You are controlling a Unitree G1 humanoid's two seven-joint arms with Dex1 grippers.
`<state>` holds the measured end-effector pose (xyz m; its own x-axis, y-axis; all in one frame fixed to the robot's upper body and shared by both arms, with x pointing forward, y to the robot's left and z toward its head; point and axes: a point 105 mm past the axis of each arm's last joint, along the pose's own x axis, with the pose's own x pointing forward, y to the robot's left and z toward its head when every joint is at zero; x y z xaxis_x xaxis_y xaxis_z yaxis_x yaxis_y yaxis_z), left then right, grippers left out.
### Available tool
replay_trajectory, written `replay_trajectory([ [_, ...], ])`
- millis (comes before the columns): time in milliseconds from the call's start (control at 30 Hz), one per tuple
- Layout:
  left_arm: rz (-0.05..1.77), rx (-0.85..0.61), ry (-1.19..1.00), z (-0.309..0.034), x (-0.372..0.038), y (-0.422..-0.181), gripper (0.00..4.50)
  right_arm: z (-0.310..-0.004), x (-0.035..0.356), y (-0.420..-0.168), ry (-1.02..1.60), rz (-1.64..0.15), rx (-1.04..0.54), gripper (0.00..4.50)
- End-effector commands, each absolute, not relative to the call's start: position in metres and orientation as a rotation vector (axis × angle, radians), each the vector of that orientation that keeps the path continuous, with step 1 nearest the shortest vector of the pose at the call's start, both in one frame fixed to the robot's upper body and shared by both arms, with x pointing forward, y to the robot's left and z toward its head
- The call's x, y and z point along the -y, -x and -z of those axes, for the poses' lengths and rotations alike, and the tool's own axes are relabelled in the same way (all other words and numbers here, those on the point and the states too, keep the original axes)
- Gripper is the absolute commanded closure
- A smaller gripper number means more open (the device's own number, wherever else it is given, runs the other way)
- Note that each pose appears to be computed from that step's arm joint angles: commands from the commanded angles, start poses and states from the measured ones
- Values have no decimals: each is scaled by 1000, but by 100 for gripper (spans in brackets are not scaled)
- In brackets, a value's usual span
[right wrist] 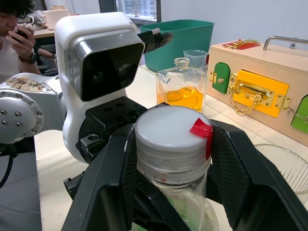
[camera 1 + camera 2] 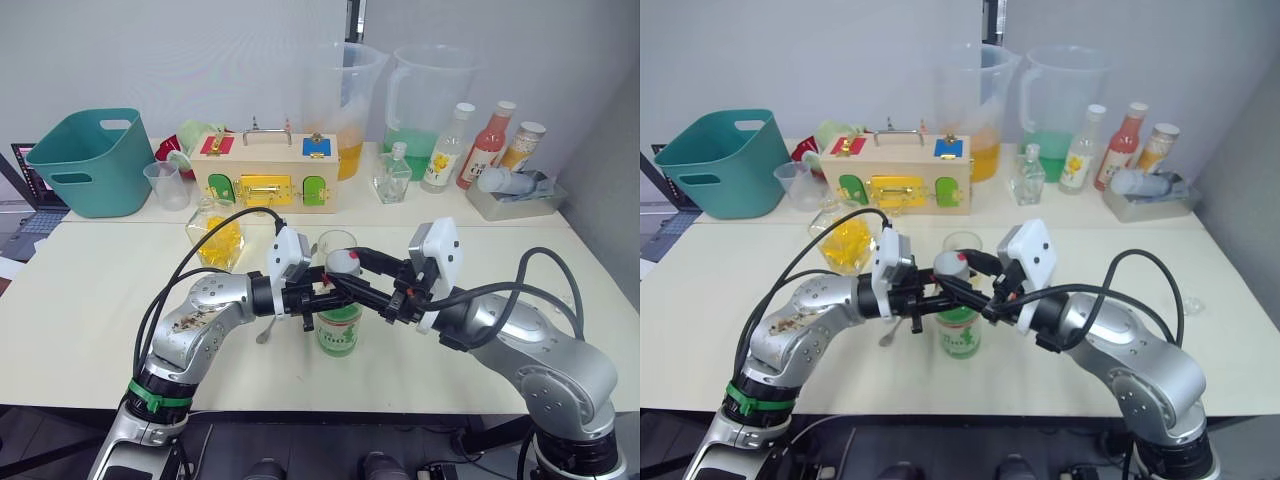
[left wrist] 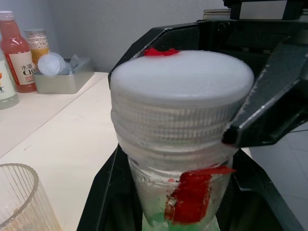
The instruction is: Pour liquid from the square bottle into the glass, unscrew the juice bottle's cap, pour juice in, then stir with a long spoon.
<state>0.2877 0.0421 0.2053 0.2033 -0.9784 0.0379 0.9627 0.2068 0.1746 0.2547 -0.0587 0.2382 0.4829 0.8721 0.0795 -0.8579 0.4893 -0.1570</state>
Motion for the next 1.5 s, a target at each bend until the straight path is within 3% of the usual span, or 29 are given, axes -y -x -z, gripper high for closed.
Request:
replay_trajectory([
  [33, 1366, 182, -136, -212, -41, -282, 324, -247, 54, -242, 145, -1197, 198, 281],
  [167, 1364, 180, -151, -211, -46, -279, 325, -242, 54, -237, 190, -1431, 157, 281],
  [233, 1369, 177, -163, -210, -48, -277, 326, -245, 58, -246, 232, -1514, 160, 281],
  [433, 1403, 156, -189, -210, -52, -270, 326, -254, 60, -267, 353, -1698, 169, 281],
  [633, 1393, 144, -208, -209, -56, -269, 326, -262, 56, -272, 403, -1863, 153, 281],
  [700, 1383, 144, -211, -210, -57, -269, 326, -264, 54, -272, 407, -1893, 147, 174],
  [867, 1381, 141, -209, -209, -57, -269, 326, -264, 57, -272, 417, -1919, 127, 4],
  [1000, 1381, 140, -209, -208, -56, -270, 326, -271, 70, -276, 412, -1868, 122, 1],
  [1267, 1381, 144, -188, -207, -50, -274, 326, -279, 89, -263, 208, -1484, 193, 1],
  [1500, 1374, 152, -176, -206, -45, -277, 326, -266, 82, -248, 111, -1193, 180, 1],
])
